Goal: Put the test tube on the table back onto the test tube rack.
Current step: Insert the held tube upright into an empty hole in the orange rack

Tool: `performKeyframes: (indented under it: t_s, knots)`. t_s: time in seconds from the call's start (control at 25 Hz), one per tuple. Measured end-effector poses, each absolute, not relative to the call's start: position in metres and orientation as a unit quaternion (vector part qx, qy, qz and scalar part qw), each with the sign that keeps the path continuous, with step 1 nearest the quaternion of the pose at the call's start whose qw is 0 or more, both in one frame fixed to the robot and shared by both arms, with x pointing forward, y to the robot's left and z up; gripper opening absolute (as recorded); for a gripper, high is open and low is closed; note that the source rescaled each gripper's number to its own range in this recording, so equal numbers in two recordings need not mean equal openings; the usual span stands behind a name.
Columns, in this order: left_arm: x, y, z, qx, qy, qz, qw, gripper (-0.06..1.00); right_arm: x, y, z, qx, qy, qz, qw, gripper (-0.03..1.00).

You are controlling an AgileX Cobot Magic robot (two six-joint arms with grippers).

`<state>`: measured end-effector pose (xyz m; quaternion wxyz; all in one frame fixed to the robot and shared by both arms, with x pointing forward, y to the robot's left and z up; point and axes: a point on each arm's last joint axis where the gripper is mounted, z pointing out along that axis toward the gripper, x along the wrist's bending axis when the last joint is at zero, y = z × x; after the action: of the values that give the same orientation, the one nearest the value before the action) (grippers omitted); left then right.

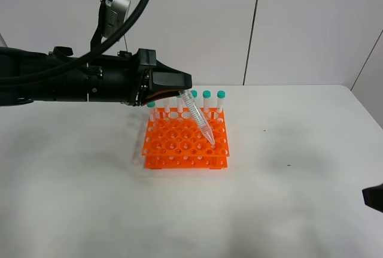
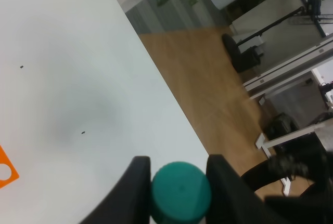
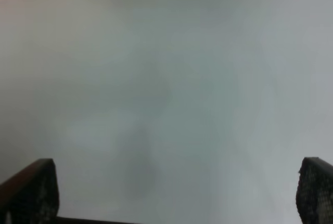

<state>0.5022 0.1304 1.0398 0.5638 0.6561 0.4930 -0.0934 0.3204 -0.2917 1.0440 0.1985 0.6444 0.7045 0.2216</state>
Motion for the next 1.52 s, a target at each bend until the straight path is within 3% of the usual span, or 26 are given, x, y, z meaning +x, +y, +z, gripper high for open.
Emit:
performKeyframes:
  t_s: [0.28, 0.76, 1.52]
  knots:
    - [0.502, 0.13, 1.04, 0.656, 0.492, -0.095, 0.564, 0.01, 0.272, -0.295, 1.051, 0.611, 0.666, 0.316, 0.289, 1.0]
    - [0.502, 0.13, 1.04, 0.659, 0.49, -0.094, 0.563, 0.01, 0.237, -0.297, 1.055, 0.572, 0.626, 0.389, 0.36, 1.0]
    - [0.502, 0.13, 1.04, 0.659, 0.49, -0.093, 0.563, 0.01, 0.235, -0.297, 1.055, 0.57, 0.622, 0.395, 0.365, 1.0]
